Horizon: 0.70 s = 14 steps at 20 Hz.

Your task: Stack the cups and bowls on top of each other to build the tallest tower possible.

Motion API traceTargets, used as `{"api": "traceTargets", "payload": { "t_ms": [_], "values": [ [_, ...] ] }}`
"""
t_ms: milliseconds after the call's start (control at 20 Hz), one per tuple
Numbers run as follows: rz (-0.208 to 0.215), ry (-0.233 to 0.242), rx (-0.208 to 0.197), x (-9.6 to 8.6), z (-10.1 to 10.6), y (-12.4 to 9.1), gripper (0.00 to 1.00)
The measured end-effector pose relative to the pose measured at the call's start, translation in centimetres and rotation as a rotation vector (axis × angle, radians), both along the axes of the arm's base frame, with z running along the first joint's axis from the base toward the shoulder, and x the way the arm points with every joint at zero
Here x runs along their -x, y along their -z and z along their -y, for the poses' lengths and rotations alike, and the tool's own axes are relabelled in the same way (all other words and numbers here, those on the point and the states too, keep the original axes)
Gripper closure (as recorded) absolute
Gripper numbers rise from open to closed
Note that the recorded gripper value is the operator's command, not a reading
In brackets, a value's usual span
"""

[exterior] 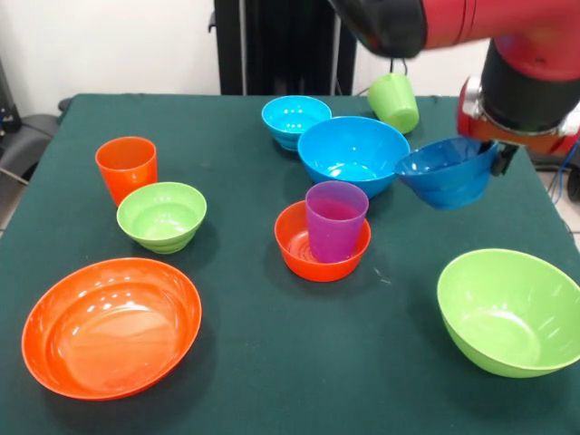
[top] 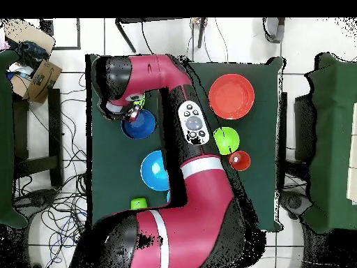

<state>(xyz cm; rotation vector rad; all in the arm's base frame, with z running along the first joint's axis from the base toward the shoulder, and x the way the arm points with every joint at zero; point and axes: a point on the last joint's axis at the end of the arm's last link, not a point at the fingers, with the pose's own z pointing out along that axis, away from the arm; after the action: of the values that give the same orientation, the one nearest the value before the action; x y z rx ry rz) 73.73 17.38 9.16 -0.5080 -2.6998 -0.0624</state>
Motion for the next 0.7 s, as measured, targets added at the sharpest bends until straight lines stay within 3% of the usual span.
{"api": "traceTargets", "payload": {
  "t_ms": [300,350,500,700],
  "values": [
    [-0.069,-0.012,0.054,0.7,0.9,2.1,1.0],
    [-0.101,-0.007,0.077,0.6,1.9,2.7,1.0],
    [-0.141,0.005,0.111,0.2,3.5,3.2,1.0],
    [-0.164,0.026,0.14,-1.0,5.1,3.5,1.0]
  ]
}}
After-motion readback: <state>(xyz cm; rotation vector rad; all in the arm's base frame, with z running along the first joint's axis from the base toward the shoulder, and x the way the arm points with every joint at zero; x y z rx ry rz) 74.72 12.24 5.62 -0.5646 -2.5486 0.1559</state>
